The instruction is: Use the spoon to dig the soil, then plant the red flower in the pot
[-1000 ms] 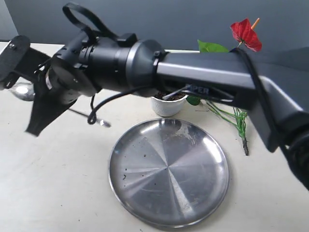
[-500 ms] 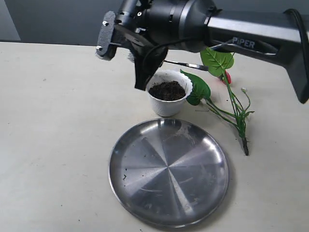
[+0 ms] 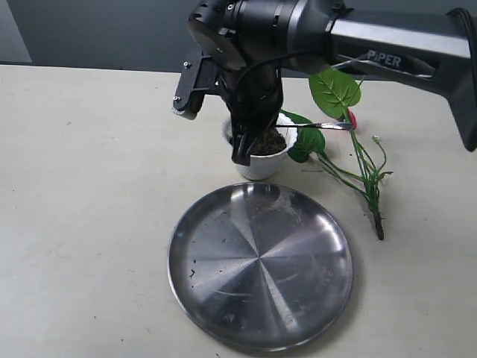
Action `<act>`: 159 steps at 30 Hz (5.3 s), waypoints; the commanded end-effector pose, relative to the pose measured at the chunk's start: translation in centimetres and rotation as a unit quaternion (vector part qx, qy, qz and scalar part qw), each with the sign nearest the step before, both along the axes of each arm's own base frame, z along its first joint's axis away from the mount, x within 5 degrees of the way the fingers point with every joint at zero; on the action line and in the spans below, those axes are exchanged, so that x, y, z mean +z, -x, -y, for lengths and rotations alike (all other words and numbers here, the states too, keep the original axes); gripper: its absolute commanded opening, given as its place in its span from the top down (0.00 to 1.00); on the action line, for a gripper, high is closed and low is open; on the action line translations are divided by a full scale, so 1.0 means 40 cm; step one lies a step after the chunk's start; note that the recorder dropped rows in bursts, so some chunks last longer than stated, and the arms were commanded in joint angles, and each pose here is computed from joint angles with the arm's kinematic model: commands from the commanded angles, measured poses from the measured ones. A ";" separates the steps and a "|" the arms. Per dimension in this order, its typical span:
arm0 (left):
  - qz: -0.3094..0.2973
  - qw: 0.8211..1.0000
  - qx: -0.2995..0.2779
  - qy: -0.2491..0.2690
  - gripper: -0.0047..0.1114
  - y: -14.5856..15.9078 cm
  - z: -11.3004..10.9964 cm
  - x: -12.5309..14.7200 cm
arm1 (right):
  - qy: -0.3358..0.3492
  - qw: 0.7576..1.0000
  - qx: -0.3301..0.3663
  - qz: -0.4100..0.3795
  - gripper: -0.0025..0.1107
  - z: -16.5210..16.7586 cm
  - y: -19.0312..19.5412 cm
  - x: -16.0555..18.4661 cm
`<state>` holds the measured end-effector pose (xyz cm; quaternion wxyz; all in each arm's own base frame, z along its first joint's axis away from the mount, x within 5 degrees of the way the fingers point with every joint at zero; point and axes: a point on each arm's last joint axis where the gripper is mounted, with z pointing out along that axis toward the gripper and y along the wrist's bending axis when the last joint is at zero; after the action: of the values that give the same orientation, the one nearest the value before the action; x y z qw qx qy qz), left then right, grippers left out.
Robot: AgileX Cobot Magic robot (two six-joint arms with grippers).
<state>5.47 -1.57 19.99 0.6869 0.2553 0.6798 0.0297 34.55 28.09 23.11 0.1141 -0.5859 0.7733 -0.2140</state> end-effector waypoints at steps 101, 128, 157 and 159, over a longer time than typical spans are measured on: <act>0.005 1.000 -0.006 0.009 0.95 0.002 0.002 0.005 | -0.232 0.918 -0.244 -0.208 0.64 0.098 0.170 -0.185; 0.006 1.000 -0.006 0.009 0.95 0.002 0.002 0.005 | -0.318 0.827 -0.460 0.054 0.64 0.479 -0.073 -0.105; 0.006 1.000 -0.006 0.009 0.95 0.002 0.002 0.005 | -0.338 0.852 -0.382 0.113 0.98 0.472 -0.117 -0.112; 0.006 1.000 -0.006 0.009 0.95 0.002 0.002 0.005 | -0.370 0.840 -0.372 0.141 0.98 0.470 -0.115 -0.060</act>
<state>5.47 -1.57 19.99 0.6869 0.2553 0.6798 0.0297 38.93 9.37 17.52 0.2776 -0.1365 0.9505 -0.0296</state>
